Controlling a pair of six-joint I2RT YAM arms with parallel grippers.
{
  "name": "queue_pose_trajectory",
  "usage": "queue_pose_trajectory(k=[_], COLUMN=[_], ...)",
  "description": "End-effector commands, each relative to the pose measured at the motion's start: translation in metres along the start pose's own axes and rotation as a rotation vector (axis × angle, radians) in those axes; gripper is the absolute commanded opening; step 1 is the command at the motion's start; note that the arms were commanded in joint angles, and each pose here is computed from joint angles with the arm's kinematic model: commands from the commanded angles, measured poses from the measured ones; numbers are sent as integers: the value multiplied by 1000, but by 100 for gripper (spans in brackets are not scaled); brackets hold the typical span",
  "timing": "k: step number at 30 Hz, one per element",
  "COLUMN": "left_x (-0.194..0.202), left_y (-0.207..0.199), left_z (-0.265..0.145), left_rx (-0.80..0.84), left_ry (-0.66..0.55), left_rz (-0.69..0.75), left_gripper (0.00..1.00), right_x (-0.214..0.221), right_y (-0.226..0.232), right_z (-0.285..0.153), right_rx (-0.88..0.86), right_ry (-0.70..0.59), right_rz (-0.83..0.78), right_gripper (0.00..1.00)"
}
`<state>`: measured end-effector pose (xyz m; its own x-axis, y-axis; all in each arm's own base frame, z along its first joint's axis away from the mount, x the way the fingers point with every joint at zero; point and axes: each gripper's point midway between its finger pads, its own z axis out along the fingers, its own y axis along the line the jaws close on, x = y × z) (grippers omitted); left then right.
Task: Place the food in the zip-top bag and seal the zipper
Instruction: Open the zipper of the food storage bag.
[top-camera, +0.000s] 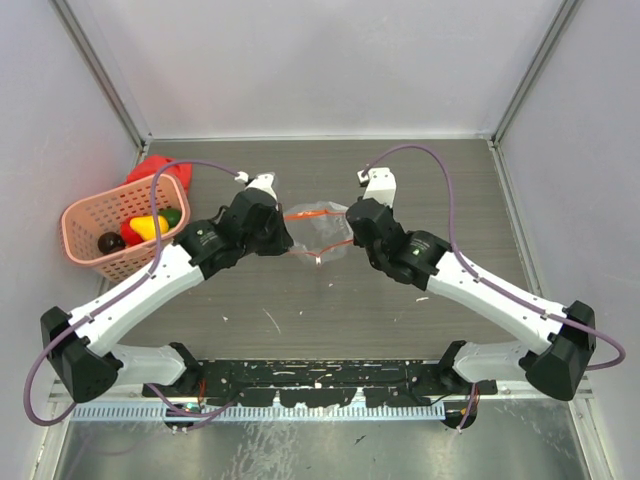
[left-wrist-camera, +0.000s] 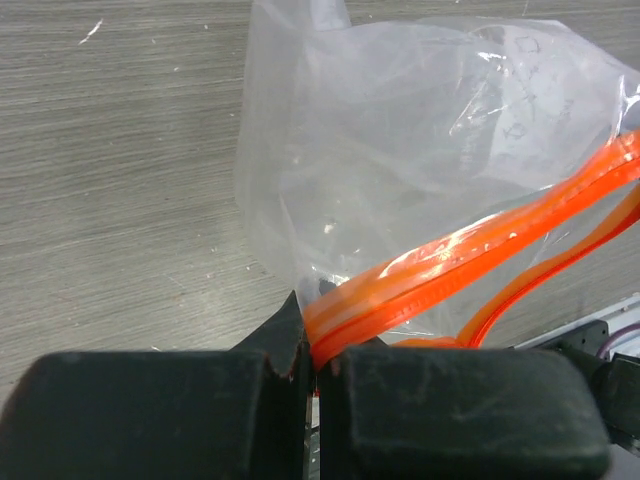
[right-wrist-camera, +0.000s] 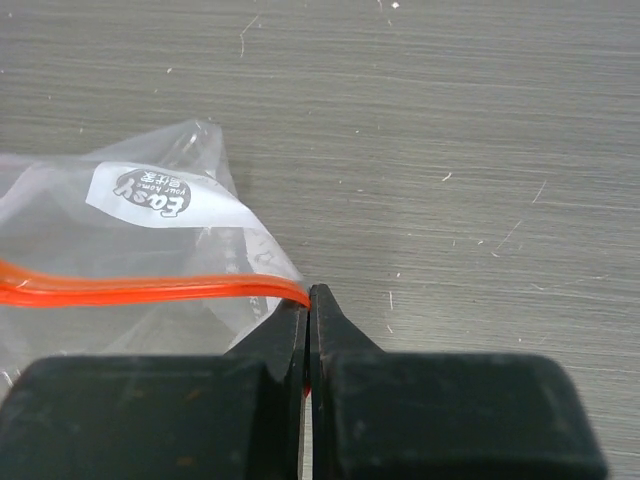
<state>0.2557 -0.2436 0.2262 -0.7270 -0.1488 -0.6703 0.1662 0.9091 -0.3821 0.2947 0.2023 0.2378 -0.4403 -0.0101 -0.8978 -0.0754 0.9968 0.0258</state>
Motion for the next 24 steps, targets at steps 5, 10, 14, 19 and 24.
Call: queue_pose_trajectory(k=[5,10,14,19,24], left_x=[-7,-10,-17,-34,-57], left_y=[-37,-51,-56,-54,-44], left_z=[11,17,13,-6,-35], left_rx=[165,211,228,235,229], left_ry=[24,29,13,-36,-109], left_rz=[-19,-42,-47,-43,-51], left_gripper=[9,25,37,59,71], right_x=[-28,-32,-36,-38,-45], right_y=[1,6,7,8,8], right_z=[-9,-5,-4,0,1], right_rx=[-50,-56,-46,-24,-16], right_ry=[-64,-60,-62,-52,-58], right_rz=[5,-22,-37,-64,-81], right_gripper=[0,0,0,0,0])
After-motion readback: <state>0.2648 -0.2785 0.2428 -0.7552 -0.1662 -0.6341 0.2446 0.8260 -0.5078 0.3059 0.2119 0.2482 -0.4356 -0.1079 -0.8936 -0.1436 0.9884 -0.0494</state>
